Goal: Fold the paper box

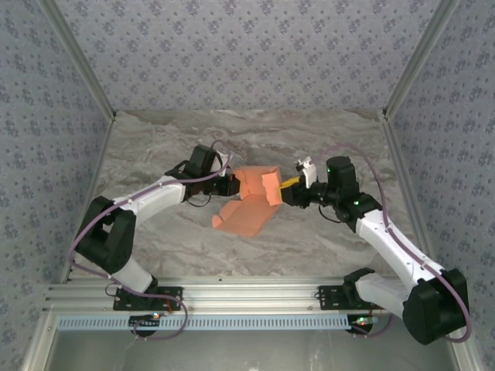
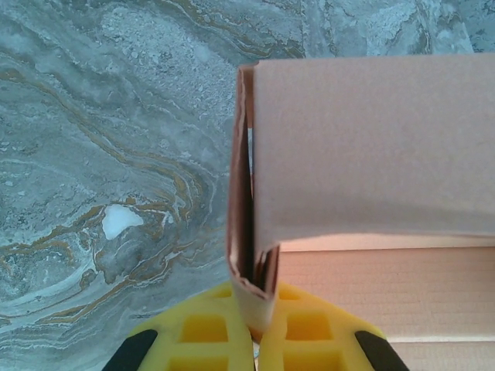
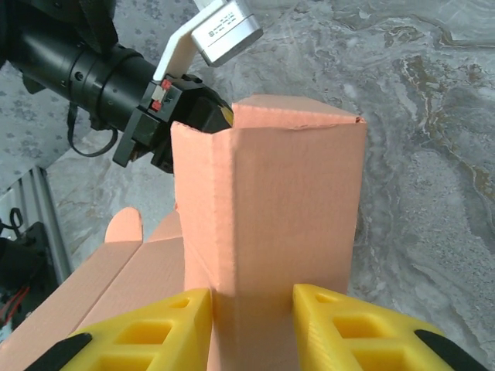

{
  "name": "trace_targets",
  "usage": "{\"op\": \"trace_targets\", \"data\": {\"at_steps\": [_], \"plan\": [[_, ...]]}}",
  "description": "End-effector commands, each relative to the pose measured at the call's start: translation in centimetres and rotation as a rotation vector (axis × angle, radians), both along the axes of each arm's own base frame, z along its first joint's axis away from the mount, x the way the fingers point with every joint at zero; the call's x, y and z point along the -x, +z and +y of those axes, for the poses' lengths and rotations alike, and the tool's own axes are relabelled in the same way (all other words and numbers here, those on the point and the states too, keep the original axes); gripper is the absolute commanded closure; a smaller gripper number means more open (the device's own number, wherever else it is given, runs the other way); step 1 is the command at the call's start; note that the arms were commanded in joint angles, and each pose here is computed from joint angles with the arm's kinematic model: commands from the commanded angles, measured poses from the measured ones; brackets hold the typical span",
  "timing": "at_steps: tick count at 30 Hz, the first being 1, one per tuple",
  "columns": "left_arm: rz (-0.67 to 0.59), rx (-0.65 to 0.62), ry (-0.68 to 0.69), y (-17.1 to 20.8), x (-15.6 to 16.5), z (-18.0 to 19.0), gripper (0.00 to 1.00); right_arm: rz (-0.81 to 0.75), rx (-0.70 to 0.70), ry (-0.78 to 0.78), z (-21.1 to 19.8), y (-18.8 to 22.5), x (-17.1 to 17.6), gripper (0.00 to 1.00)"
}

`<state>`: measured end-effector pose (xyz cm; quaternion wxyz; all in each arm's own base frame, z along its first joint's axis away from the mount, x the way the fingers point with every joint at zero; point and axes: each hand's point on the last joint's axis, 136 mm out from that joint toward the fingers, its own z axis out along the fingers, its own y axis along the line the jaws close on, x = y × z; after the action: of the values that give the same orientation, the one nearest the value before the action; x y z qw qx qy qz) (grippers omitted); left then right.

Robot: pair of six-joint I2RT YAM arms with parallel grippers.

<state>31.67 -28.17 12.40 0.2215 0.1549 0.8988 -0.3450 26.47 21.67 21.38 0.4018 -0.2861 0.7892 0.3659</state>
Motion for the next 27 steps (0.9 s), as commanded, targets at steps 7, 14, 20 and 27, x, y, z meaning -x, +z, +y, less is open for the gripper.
{"op": "trace_targets", "data": {"at_steps": [7,14,20,27], "plan": [[-0.045,0.026,0.061,2.4,-0.8,0.4,1.00,-0.089,0.097,-0.132,0.6,-1.2,-1.4,0.64],[-0.044,0.006,0.170,1.5,-1.5,1.5,1.00,-0.088,0.178,-0.263,-0.1,-3.0,-2.8,0.52],[-0.042,-0.030,0.210,0.2,-1.8,2.1,1.00,-0.076,0.222,-0.327,0.8,-3.4,-4.8,0.54],[-0.088,-0.125,0.282,0.1,-2.0,3.2,1.00,-0.109,0.282,-0.306,3.4,-3.4,-6.9,0.58]]}}
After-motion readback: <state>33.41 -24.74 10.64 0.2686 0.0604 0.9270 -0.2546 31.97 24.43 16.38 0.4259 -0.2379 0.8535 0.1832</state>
